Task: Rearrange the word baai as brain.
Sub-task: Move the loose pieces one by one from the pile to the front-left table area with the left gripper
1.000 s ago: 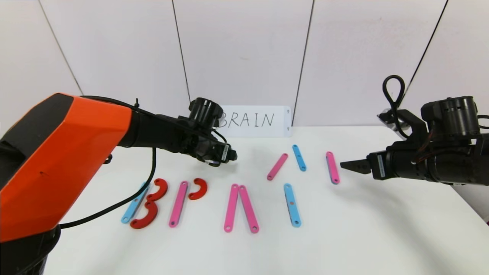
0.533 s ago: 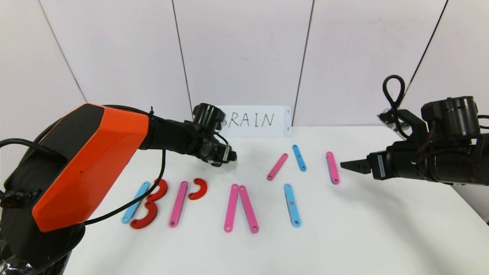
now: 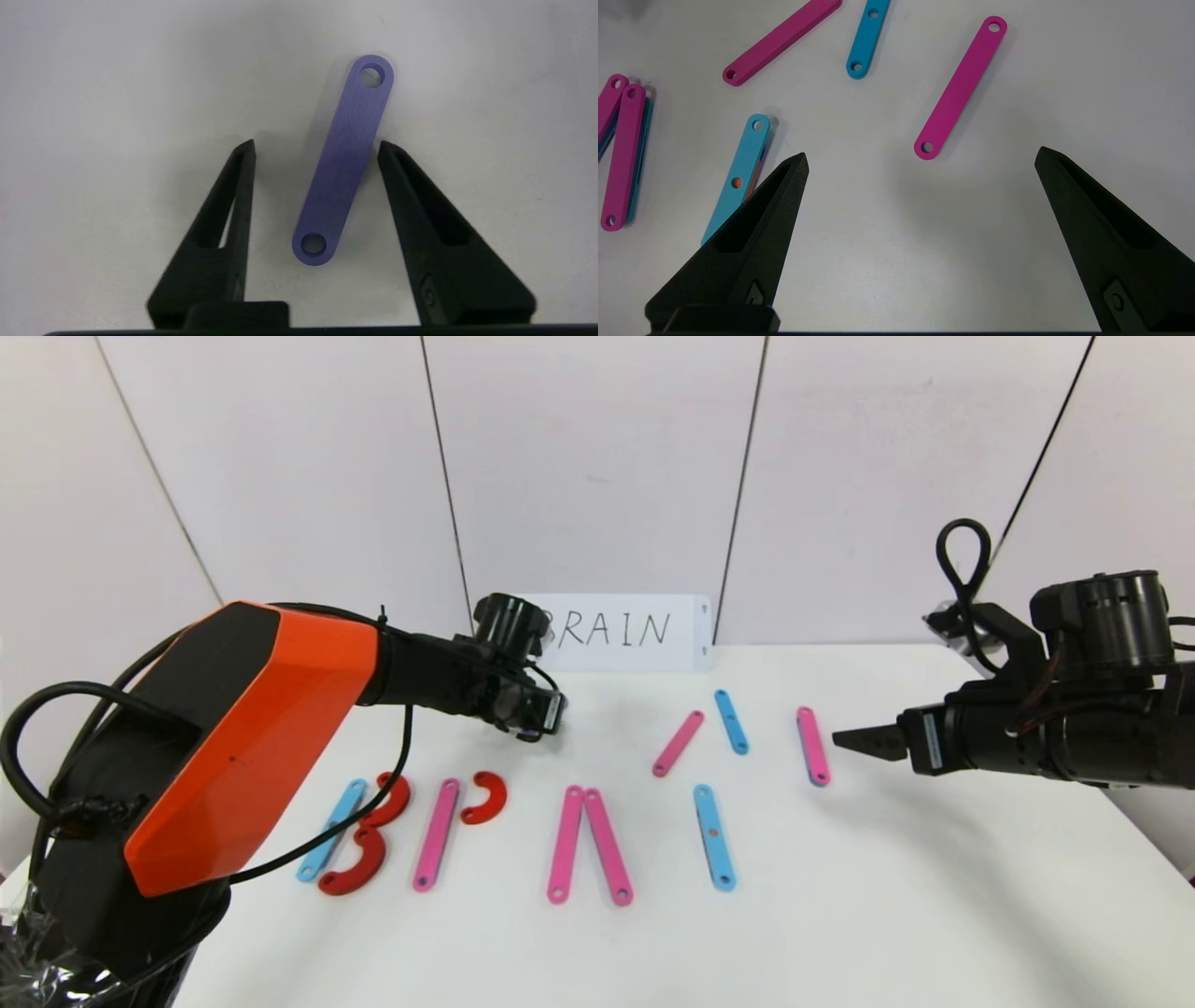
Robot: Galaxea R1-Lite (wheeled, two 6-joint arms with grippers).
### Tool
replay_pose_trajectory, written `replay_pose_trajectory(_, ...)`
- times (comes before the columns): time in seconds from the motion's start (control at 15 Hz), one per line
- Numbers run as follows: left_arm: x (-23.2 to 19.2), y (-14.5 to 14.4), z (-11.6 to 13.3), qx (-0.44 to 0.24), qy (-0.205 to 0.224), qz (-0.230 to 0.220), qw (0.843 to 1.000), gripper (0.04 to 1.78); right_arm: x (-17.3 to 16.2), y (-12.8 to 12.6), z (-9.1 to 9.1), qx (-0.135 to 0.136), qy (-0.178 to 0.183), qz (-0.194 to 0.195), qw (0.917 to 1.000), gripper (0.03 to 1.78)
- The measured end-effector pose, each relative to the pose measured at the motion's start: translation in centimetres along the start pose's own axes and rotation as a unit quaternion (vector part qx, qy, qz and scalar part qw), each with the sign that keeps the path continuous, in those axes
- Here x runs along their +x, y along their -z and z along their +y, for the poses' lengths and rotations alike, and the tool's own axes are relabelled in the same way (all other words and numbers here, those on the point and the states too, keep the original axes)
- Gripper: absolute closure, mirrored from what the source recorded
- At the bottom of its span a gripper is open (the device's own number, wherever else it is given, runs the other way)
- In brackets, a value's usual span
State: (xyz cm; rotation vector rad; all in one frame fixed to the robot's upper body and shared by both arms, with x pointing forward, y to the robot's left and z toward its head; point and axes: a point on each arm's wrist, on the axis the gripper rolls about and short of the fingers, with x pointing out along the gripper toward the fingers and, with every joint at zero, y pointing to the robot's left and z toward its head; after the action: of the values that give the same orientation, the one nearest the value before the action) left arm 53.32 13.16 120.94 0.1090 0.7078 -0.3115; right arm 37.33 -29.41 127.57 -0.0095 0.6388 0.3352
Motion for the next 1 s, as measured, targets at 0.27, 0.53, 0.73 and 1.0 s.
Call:
replay_pose_trajectory(0.27,0.2,0.1,0.0,-0.001,0.0,0.003,1.0,1.52,0.0,0.0,0.0,0.0,0.0,0.0,1.0,0.11)
replay_pose_trajectory(0.53,0.1,0.2,0.0,-0.001,0.0,0.007,1.0,1.54,0.0,0.0,0.0,0.0,0.0,0.0,1.0,0.11)
replay_pose_trajectory(0.73,-0.5,0.1,0.0,-0.004,-0.002,0.009,1.0,1.54,0.0,0.0,0.0,0.0,0.0,0.0,1.0,0.11)
replay_pose_trajectory(1.0,-3.7,-0.2,-0.3,-0.023,-0.037,0.0,0.999,1.54,-0.1,0.0,-0.1,0.001,0.002,-0.001,1.0,0.11)
